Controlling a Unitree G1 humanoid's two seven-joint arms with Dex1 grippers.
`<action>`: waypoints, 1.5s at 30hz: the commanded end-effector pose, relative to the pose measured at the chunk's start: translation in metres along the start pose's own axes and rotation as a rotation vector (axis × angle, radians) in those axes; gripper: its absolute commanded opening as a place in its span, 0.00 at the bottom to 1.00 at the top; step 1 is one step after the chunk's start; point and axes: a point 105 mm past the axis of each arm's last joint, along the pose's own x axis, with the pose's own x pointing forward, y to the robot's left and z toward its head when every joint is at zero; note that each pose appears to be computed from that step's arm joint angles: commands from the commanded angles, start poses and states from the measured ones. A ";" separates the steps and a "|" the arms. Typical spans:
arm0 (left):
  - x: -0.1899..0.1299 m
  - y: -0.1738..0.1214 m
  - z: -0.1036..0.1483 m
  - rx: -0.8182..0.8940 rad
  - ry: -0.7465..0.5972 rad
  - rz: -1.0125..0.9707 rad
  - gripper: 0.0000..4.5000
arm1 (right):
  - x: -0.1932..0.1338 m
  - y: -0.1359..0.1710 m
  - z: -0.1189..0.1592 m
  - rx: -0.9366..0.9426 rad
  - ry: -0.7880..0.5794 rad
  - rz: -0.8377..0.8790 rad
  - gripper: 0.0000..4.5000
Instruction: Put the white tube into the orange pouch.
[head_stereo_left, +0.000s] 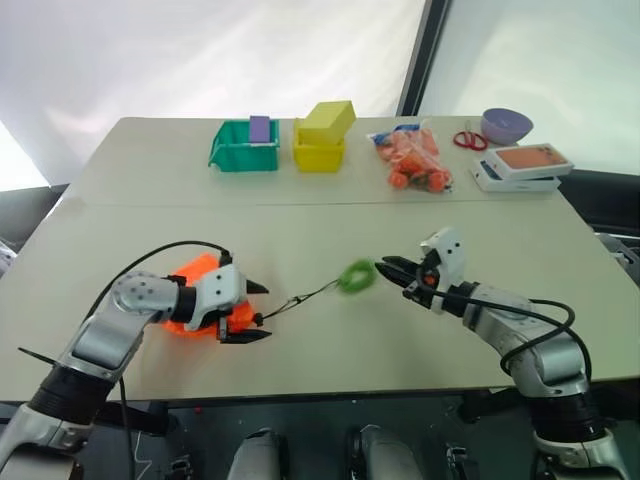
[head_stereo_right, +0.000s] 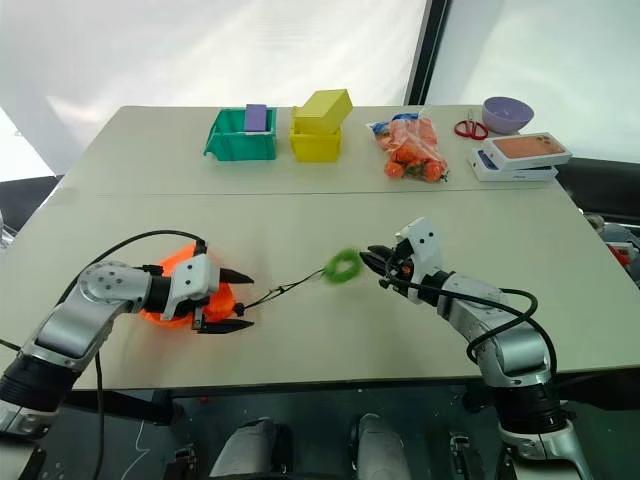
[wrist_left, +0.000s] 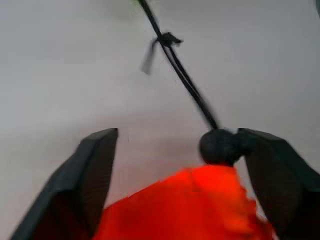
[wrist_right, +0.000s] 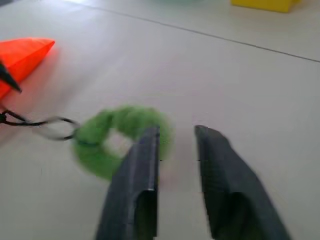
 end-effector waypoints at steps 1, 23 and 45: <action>-0.021 0.014 0.024 -0.131 -0.124 0.038 1.00 | -0.003 0.007 0.016 -0.054 -0.046 0.016 0.69; -0.032 -0.026 0.017 -0.445 -0.127 -0.101 1.00 | 0.007 0.013 0.011 -0.066 -0.043 0.064 0.81; 0.001 -0.007 0.037 -0.719 -0.373 -0.166 1.00 | 0.005 0.016 0.007 -0.055 -0.051 0.036 0.81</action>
